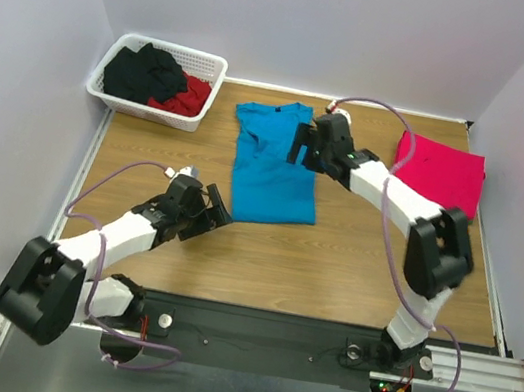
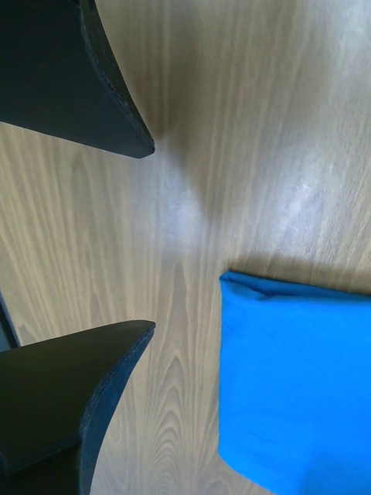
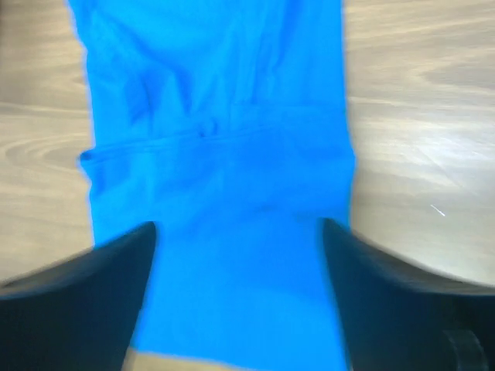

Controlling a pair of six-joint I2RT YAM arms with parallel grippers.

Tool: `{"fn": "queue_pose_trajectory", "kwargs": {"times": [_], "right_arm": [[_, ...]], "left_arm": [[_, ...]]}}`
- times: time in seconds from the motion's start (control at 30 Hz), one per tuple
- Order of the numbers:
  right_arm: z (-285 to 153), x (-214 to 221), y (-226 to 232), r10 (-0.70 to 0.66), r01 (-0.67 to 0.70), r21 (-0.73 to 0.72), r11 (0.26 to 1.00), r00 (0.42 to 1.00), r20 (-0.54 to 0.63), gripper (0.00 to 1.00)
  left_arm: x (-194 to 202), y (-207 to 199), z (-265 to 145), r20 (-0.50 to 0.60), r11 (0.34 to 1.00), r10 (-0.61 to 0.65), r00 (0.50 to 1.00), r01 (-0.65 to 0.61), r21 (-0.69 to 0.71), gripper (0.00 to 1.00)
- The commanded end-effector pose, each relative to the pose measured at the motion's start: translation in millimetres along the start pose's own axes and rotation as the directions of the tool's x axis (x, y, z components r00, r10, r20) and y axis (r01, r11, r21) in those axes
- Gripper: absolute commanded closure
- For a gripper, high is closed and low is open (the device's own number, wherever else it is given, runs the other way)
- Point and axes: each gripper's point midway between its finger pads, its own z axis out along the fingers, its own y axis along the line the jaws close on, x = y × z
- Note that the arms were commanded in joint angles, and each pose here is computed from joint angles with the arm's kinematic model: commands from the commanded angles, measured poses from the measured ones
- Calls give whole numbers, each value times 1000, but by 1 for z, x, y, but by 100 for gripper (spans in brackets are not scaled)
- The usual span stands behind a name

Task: Fold and stack the t-shirts
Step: Fold the tshirt

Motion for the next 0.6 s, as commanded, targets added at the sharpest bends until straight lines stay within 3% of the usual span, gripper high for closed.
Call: {"fn": "queue_pose_trajectory", "kwargs": {"times": [0.0, 0.03, 0.2, 0.3, 0.4, 0.57], "right_arm": [[-62, -19, -11, 62, -61, -13, 998, 991, 116, 0], [-60, 10, -29, 72, -73, 22, 997, 995, 64, 0], [-72, 56, -58, 96, -95, 52, 994, 995, -11, 0], [-72, 76, -75, 102, -98, 87, 991, 994, -40, 3], [-71, 89, -82, 113, -107, 83, 991, 991, -74, 6], [-63, 104, -74, 130, -129, 20, 991, 984, -120, 13]], "left_arm": [[-22, -35, 12, 30, 995, 48, 998, -50, 89, 2], [-24, -41, 15, 33, 993, 52, 998, -55, 109, 2], [-22, -41, 34, -3, 994, 69, 998, -69, 90, 2], [-23, -45, 39, -8, 992, 73, 997, -72, 102, 7], [-19, -44, 45, -24, 991, 77, 997, -74, 107, 21], [-16, -39, 58, -41, 994, 78, 996, -74, 80, 55]]}}
